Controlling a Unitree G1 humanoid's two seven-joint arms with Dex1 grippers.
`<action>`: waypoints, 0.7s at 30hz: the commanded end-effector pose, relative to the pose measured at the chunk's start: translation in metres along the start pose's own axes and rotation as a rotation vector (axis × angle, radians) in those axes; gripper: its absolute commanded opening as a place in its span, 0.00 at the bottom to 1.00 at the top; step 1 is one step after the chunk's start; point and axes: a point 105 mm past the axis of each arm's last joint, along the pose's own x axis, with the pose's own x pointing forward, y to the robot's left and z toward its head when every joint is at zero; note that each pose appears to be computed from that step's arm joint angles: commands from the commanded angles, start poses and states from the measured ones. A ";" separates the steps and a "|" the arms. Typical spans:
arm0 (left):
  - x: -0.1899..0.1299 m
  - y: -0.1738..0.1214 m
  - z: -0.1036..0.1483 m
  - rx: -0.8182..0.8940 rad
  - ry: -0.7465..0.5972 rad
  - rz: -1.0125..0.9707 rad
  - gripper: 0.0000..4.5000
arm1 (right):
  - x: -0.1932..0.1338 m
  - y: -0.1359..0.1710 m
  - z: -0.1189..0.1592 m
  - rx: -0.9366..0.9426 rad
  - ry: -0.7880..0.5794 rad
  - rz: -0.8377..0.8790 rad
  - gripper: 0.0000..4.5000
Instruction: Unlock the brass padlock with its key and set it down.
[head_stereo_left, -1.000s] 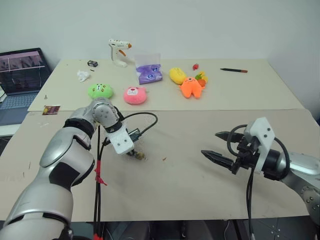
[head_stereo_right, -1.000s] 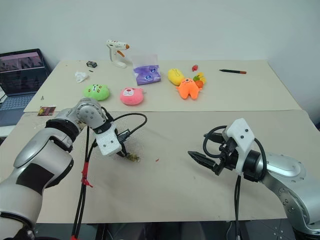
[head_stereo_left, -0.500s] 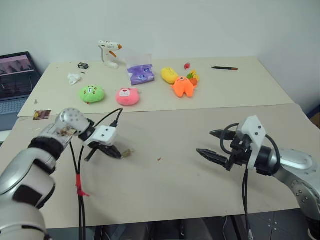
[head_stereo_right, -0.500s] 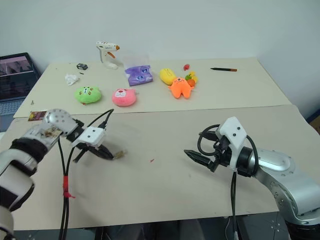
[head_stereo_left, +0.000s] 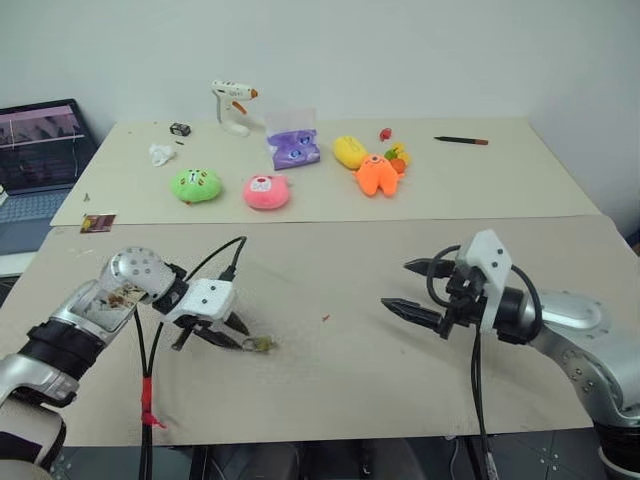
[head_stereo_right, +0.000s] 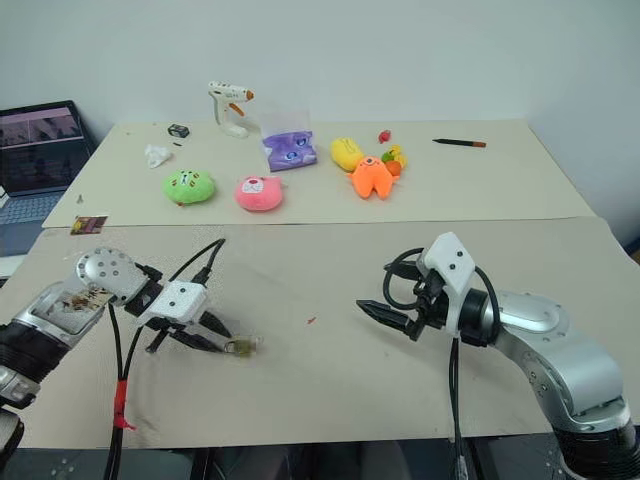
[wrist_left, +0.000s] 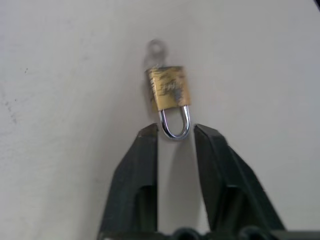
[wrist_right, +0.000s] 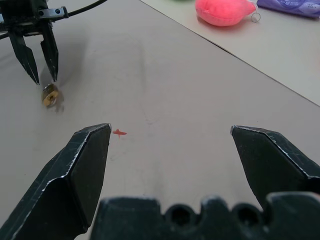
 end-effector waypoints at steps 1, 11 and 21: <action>-0.010 0.011 0.007 0.066 0.014 0.054 0.62 | -0.003 -0.001 0.013 -0.055 -0.038 -0.005 1.00; -0.023 0.017 0.070 0.009 -0.447 0.112 0.87 | -0.008 0.000 0.011 -0.051 -0.027 -0.020 1.00; 0.000 -0.012 0.021 0.072 -0.280 0.035 0.87 | -0.010 -0.003 0.015 -0.066 -0.026 -0.026 1.00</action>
